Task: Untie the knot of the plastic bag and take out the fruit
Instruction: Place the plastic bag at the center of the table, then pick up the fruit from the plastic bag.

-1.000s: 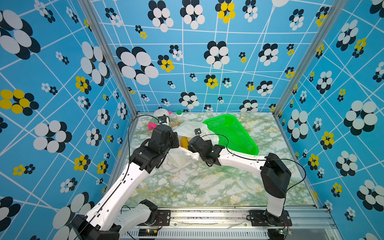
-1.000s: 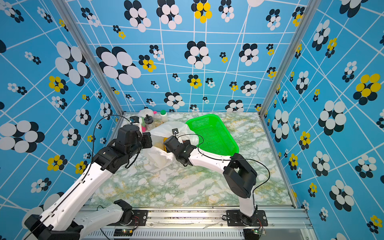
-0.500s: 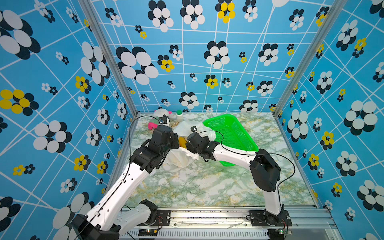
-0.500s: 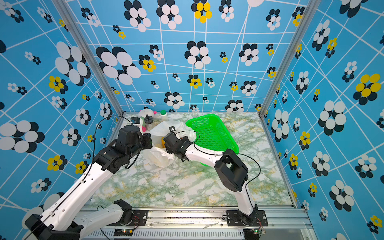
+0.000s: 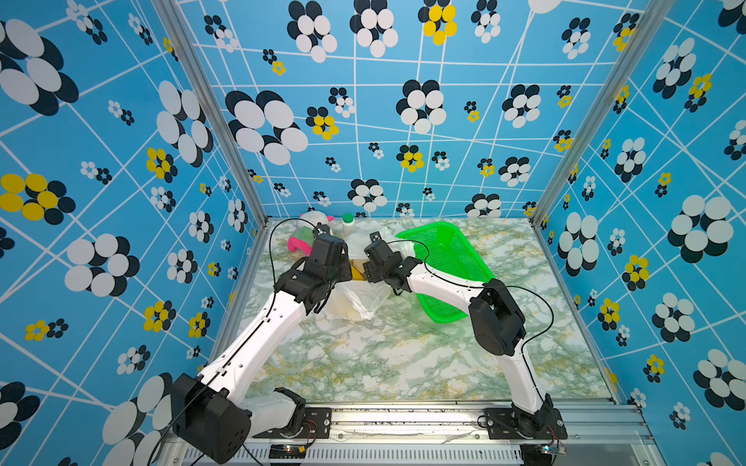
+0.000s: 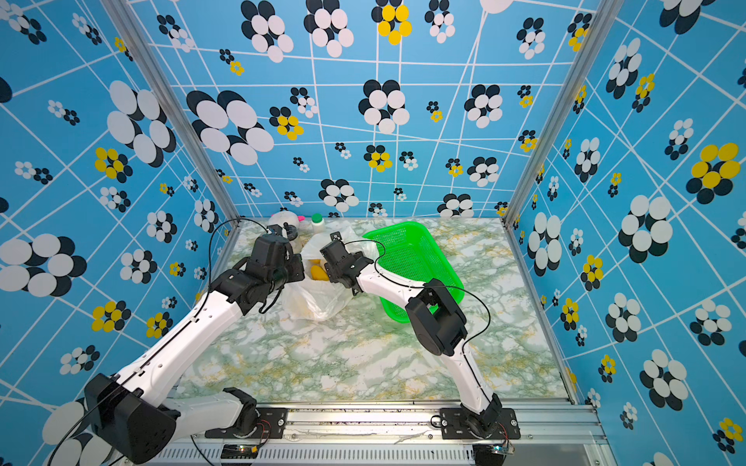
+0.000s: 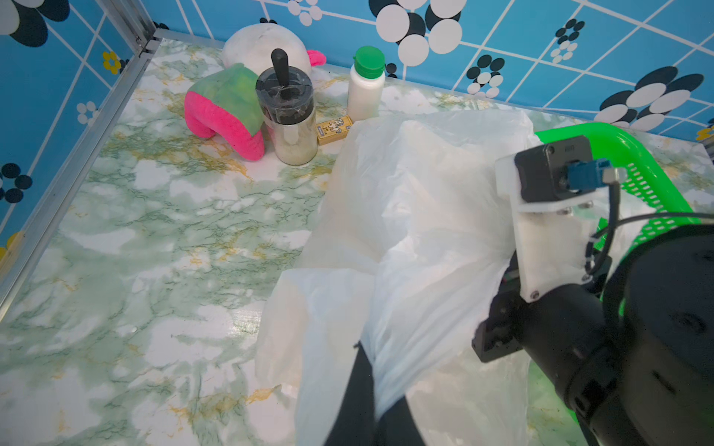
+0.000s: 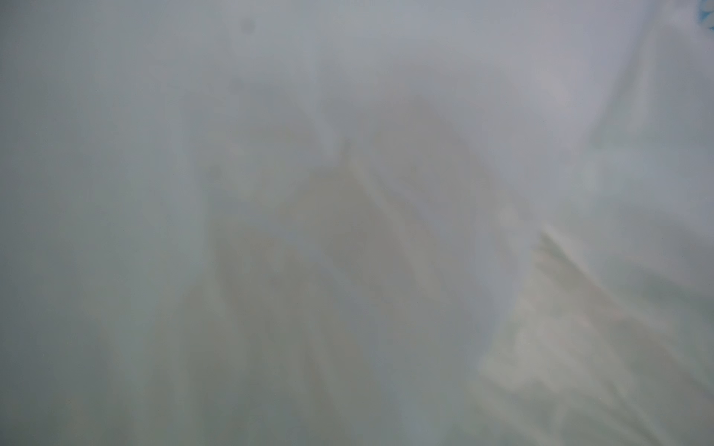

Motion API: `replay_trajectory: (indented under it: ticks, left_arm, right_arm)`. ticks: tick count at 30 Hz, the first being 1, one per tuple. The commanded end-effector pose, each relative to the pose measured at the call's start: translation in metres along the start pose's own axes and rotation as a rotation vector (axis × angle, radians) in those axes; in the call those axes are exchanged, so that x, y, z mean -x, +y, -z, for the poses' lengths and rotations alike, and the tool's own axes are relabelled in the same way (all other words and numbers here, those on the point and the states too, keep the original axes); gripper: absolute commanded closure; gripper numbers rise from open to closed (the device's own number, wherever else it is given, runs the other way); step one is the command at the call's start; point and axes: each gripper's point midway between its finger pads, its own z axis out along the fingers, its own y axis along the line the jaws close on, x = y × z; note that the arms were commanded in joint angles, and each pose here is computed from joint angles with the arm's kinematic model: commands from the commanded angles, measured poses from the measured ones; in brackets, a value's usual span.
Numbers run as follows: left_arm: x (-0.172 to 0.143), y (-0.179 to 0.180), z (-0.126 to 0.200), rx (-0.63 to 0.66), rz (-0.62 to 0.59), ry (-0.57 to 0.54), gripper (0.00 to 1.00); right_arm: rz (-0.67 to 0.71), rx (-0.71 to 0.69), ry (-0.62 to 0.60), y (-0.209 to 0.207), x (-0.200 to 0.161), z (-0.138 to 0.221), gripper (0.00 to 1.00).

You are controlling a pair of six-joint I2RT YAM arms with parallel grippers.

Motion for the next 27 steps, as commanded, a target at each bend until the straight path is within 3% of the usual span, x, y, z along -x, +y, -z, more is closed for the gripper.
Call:
replay_trajectory:
  ticks: [1,7,13,17,21,27]
  left_arm:
    - [0.024,-0.001,0.01,0.002,0.041,-0.058,1.0]
    - [0.038,0.002,0.031,-0.007,0.043,-0.11,1.0]
    - [0.027,0.003,0.042,-0.029,0.041,-0.088,1.0]
    - [0.013,0.01,0.05,-0.027,0.05,-0.081,1.0]
    - [0.003,0.018,0.056,-0.008,0.044,-0.074,1.0]
    - [-0.026,0.03,0.047,0.023,0.055,-0.033,1.0]
  right_arm:
    - [0.05,0.192,0.053,0.041,-0.017,0.012,0.21]
    - [0.094,0.286,0.189,0.077,-0.057,0.038,0.22]
    - [0.148,0.264,0.183,0.1,-0.092,0.1,0.19]
    - [0.113,0.36,0.195,0.125,-0.113,0.125,0.17]
    - [0.107,0.35,0.198,0.13,-0.119,0.129,0.12]
    - [0.064,0.152,0.122,0.1,-0.101,0.103,0.01]
